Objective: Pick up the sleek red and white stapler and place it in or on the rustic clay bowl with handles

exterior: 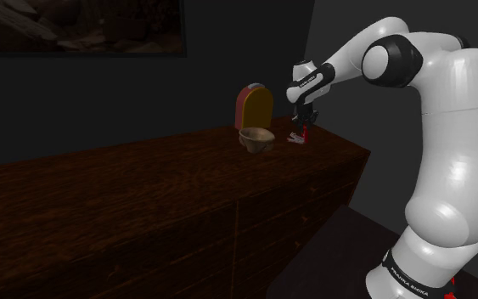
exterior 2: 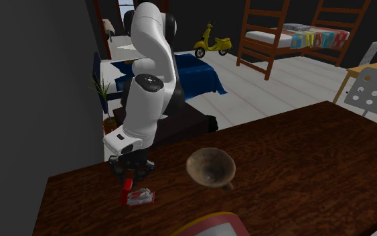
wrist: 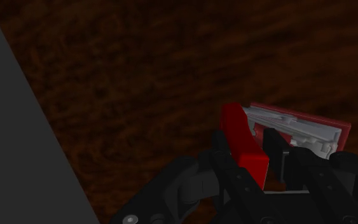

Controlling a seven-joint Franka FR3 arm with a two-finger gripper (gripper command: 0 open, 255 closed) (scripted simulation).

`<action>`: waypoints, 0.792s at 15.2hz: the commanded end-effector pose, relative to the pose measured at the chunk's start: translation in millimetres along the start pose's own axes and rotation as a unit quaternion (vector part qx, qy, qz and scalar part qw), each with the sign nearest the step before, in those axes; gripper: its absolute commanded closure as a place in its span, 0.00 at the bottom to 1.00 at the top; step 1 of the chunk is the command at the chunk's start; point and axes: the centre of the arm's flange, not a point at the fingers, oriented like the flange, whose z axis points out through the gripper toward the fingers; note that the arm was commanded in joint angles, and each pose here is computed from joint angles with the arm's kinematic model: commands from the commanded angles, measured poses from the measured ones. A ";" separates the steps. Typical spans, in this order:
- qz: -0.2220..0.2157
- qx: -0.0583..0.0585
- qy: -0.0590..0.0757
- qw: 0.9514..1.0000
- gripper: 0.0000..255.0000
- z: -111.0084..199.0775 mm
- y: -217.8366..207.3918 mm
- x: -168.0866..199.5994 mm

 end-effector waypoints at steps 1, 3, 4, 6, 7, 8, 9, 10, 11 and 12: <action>-0.002 0.001 -0.002 1.000 1.00 1.5 -2.9 -0.6; -0.002 0.001 -0.002 1.000 1.00 -3.5 -1.5 0.4; -0.002 0.001 -0.002 1.000 1.00 -8.5 0.1 0.8; -0.002 0.001 -0.002 1.000 1.00 -18.5 3.4 1.7; -0.002 0.001 -0.002 1.000 1.00 -23.5 5.0 2.1; -0.002 0.001 -0.002 1.000 1.00 -28.5 6.6 2.6; -0.002 0.001 -0.002 1.000 1.00 -33.5 8.2 3.0; -0.002 0.001 -0.002 1.000 1.00 -38.5 9.8 3.4; -0.002 0.001 -0.002 1.000 1.00 -43.5 11.5 3.9; -0.002 0.001 -0.002 1.000 1.00 -48.5 13.1 4.3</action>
